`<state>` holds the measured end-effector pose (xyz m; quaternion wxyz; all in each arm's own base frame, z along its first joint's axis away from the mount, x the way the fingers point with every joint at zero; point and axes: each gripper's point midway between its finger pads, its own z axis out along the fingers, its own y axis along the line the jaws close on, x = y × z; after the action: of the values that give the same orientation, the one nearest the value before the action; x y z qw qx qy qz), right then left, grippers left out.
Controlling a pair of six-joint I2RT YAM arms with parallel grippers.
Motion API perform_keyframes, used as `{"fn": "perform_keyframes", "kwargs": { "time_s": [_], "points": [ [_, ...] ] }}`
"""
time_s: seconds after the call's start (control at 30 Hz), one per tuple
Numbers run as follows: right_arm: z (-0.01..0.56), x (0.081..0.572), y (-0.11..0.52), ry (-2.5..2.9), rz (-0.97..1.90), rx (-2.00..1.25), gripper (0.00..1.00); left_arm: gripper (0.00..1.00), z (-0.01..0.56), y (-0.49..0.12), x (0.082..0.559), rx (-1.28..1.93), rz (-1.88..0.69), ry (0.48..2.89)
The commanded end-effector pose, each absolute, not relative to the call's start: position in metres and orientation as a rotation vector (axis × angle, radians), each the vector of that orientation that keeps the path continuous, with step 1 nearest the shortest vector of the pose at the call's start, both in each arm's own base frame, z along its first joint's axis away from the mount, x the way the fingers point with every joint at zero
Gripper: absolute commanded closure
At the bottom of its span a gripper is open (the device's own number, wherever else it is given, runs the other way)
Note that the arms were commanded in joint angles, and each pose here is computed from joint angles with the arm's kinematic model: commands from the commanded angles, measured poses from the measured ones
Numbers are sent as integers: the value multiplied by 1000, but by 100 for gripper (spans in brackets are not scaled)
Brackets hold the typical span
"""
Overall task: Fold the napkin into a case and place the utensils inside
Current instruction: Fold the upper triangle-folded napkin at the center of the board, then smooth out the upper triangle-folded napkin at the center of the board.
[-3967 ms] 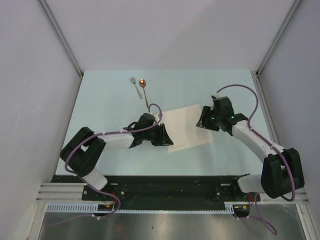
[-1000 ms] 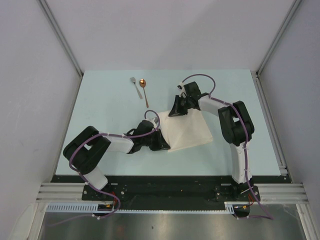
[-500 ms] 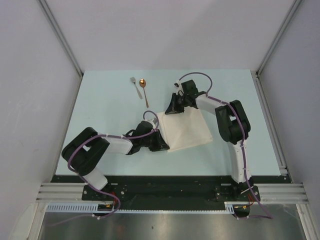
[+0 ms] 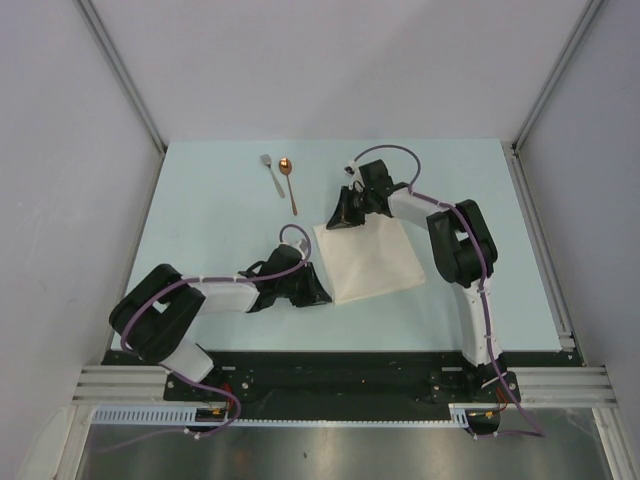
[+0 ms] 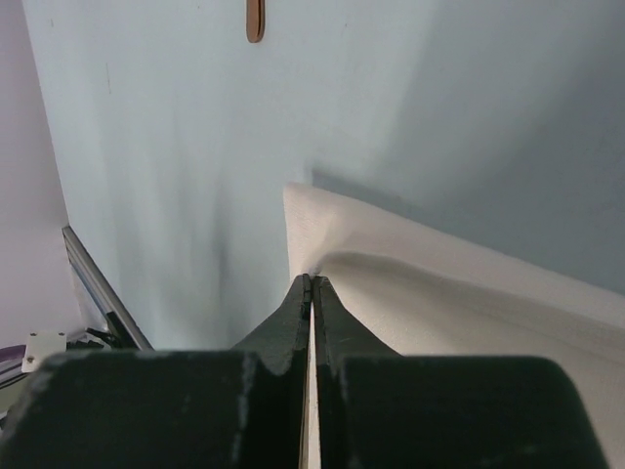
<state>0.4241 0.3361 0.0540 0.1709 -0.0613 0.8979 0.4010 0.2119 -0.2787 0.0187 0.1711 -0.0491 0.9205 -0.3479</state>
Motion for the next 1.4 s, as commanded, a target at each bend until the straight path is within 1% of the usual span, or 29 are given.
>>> {"fn": "perform_keyframes", "kwargs": {
  "time_s": [0.0,0.17,0.27,0.3,0.47,0.5,0.57,0.6,0.67,0.7,0.77,0.8,0.83,0.9,0.93,1.03,1.13,1.17,1.2,1.27,1.37],
  "points": [
    [65,429,351,2502,1194,-213,100,75,17,-273,209,-120,-949,2612],
    [62,428,353,2507,1202,-223,100,76,25,-274,213,-108,-950,2591],
    [63,429,354,2502,1206,-226,97,77,34,-277,217,-89,-963,2568],
    [64,429,354,2501,1210,-229,94,77,37,-279,220,-83,-967,2558],
    [69,436,358,2488,1230,-236,90,78,66,-297,243,-38,-1016,2483],
    [69,437,359,2489,1235,-234,83,78,65,-300,245,-40,-1021,2492],
    [74,438,359,2487,1263,-222,73,78,73,-309,254,-40,-1055,2470],
    [78,440,359,2477,1269,-219,66,78,75,-311,256,-38,-1071,2467],
    [90,444,351,2458,1267,-207,60,77,77,-317,260,-33,-1083,2465],
    [104,444,346,2439,1262,-204,55,77,78,-318,261,-32,-1087,2466],
    [115,447,328,2423,1243,-182,53,77,78,-322,265,-24,-1097,2465],
    [136,447,320,2381,1235,-188,50,77,77,-324,266,-17,-1101,2468],
    [128,441,309,2406,1226,-158,50,78,74,-328,267,-10,-1110,2479],
    [144,443,286,2364,1242,-127,50,78,71,-331,270,-10,-1116,2485],
    [134,438,276,2378,1247,-103,50,80,70,-333,271,-4,-1123,2485],
    [131,436,253,2357,1287,-81,54,82,58,-328,270,-19,-1107,2505],
    [117,433,244,2385,1332,-75,62,83,52,-325,268,-26,-1101,2510],
    [111,430,242,2393,1343,-70,66,83,50,-324,267,-26,-1104,2513],
    [108,430,240,2388,1350,-65,72,83,47,-323,265,-32,-1104,2519],
    [96,430,236,2392,1356,-40,75,84,42,-320,258,-44,-1119,2525],
    [82,436,228,2388,1374,-1,77,85,35,-317,251,-64,-1137,2532]
  ]
}}
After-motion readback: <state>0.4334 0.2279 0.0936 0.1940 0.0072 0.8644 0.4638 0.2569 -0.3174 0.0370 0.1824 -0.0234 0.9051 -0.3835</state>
